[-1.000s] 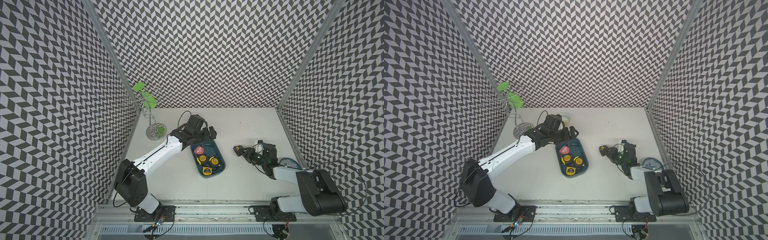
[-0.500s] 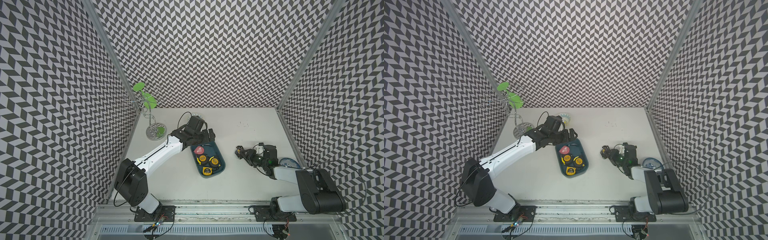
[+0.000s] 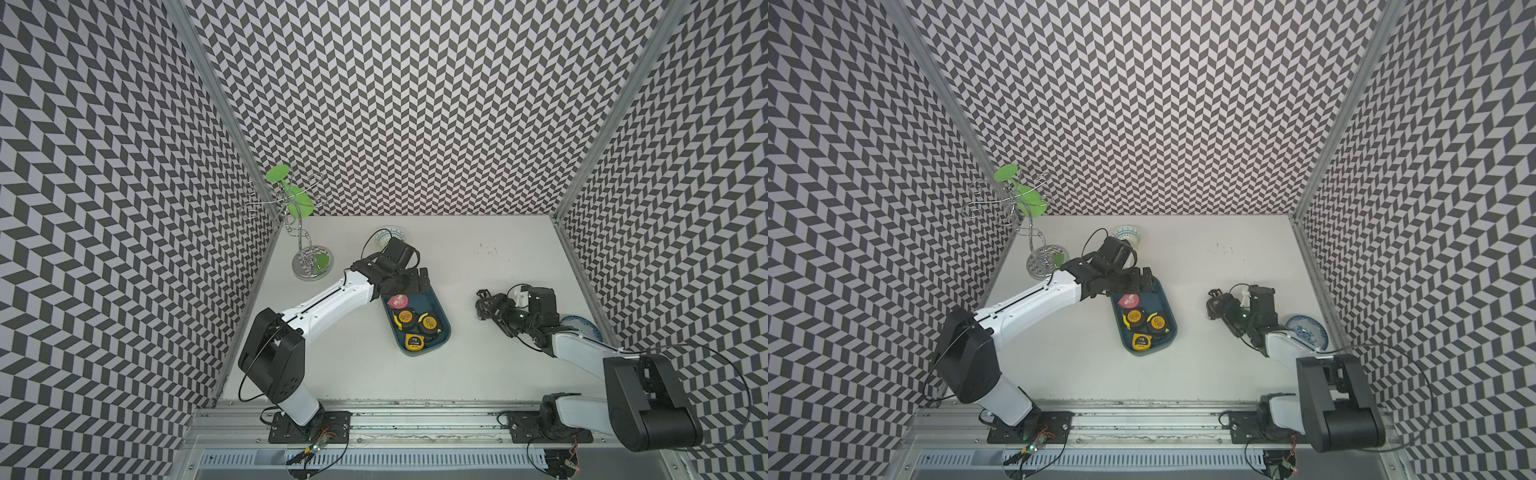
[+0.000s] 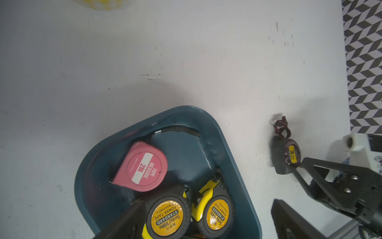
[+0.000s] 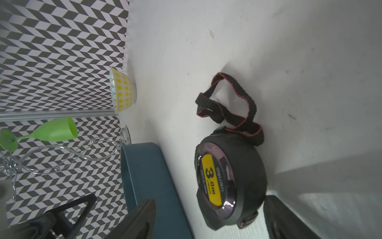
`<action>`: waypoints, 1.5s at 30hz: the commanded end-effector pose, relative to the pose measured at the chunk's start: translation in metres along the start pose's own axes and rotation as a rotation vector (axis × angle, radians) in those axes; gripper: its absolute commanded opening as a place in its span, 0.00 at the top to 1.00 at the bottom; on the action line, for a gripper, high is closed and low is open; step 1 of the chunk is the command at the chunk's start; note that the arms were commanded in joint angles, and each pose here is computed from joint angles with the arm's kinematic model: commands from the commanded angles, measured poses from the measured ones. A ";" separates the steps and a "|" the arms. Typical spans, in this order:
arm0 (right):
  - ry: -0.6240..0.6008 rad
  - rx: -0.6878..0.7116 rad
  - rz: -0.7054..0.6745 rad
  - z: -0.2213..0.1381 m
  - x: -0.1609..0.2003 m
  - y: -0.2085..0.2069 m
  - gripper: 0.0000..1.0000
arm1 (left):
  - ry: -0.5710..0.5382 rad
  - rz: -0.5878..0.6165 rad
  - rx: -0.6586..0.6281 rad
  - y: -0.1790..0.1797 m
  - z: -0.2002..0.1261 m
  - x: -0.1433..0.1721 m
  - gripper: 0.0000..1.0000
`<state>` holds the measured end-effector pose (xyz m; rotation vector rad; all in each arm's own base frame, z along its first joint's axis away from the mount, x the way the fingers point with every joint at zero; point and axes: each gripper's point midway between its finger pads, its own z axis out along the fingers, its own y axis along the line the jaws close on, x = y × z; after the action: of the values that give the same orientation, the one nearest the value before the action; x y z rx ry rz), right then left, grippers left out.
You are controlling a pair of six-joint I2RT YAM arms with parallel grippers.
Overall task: Take the tape measure out of the storage box
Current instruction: Place the tape measure at the center of the board, then pick up the tape measure from the storage box.
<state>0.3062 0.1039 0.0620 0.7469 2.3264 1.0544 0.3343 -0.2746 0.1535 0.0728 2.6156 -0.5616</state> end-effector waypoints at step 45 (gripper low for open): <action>-0.060 -0.113 -0.070 -0.043 -0.015 0.063 0.00 | 0.315 0.366 -0.431 0.076 0.094 0.036 0.01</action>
<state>0.2995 0.1062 0.1209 0.6716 2.2605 1.0884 0.3485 -0.2456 0.0382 0.5145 2.8494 0.1471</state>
